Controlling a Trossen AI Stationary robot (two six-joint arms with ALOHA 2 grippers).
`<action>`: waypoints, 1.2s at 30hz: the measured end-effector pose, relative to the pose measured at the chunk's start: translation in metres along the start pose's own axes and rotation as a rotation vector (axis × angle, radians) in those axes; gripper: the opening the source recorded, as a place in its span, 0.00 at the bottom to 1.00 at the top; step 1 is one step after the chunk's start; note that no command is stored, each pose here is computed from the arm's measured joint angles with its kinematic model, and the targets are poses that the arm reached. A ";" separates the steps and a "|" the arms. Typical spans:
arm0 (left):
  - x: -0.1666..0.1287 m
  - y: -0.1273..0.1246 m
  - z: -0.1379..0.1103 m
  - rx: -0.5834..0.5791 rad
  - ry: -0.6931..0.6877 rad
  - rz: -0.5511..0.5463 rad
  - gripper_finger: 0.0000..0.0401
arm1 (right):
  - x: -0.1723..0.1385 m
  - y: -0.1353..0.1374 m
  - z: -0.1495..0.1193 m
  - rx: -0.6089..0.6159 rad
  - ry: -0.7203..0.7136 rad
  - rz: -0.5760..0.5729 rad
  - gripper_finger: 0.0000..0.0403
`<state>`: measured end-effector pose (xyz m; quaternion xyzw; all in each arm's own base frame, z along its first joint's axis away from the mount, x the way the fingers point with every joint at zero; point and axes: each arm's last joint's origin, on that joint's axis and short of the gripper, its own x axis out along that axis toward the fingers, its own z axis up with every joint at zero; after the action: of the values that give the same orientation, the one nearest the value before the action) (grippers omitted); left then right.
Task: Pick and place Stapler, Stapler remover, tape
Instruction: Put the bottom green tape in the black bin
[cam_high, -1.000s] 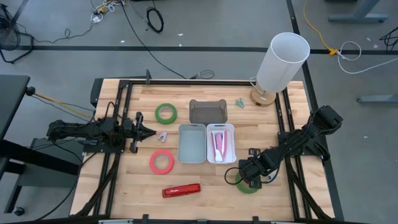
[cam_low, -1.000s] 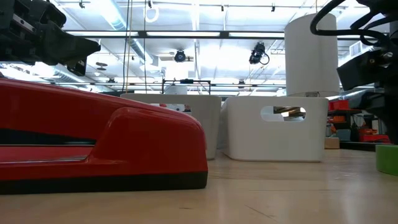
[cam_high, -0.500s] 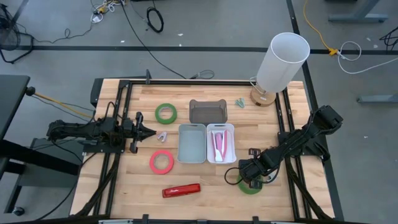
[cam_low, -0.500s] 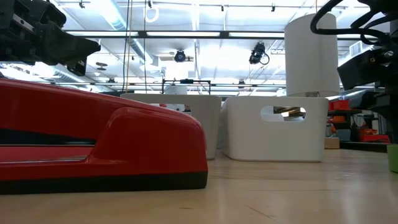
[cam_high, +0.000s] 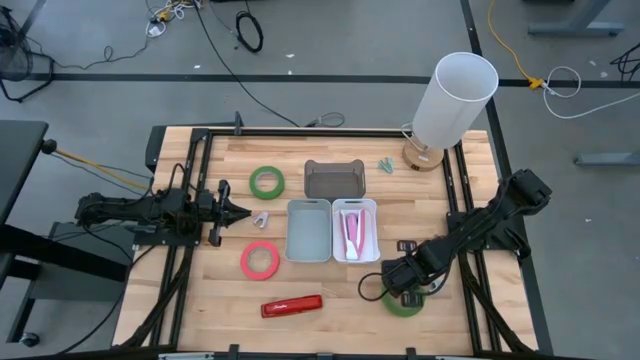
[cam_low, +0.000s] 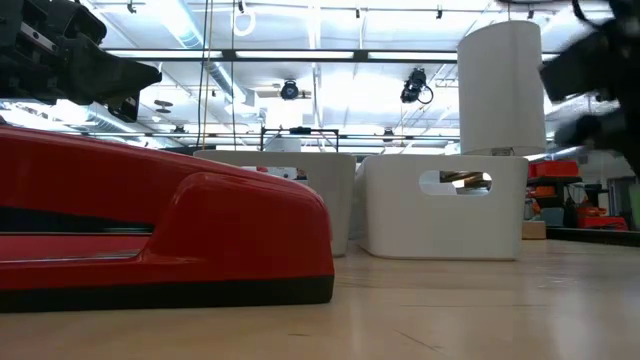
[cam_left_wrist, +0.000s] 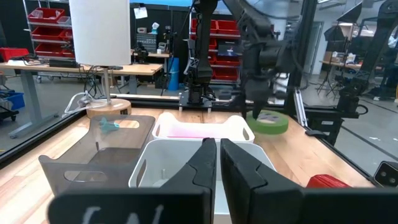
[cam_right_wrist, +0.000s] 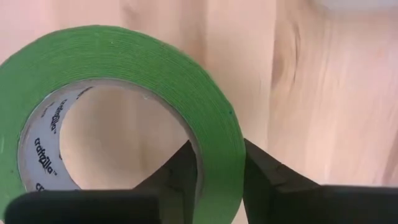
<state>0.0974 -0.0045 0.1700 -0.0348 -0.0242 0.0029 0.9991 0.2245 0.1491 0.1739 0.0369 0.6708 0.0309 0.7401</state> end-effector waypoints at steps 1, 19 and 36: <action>0.000 0.000 0.000 0.000 0.000 0.000 0.07 | -0.005 0.002 0.004 -0.007 -0.011 0.005 0.23; 0.000 0.000 0.000 0.000 0.000 0.000 0.07 | -0.123 -0.048 0.093 0.076 -0.336 0.039 0.23; 0.000 0.000 0.000 0.000 0.000 0.000 0.07 | -0.147 -0.170 0.115 0.409 -0.516 -0.216 0.23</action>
<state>0.0974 -0.0046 0.1700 -0.0347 -0.0241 0.0029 0.9991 0.3242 -0.0356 0.3149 0.1199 0.4539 -0.1933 0.8615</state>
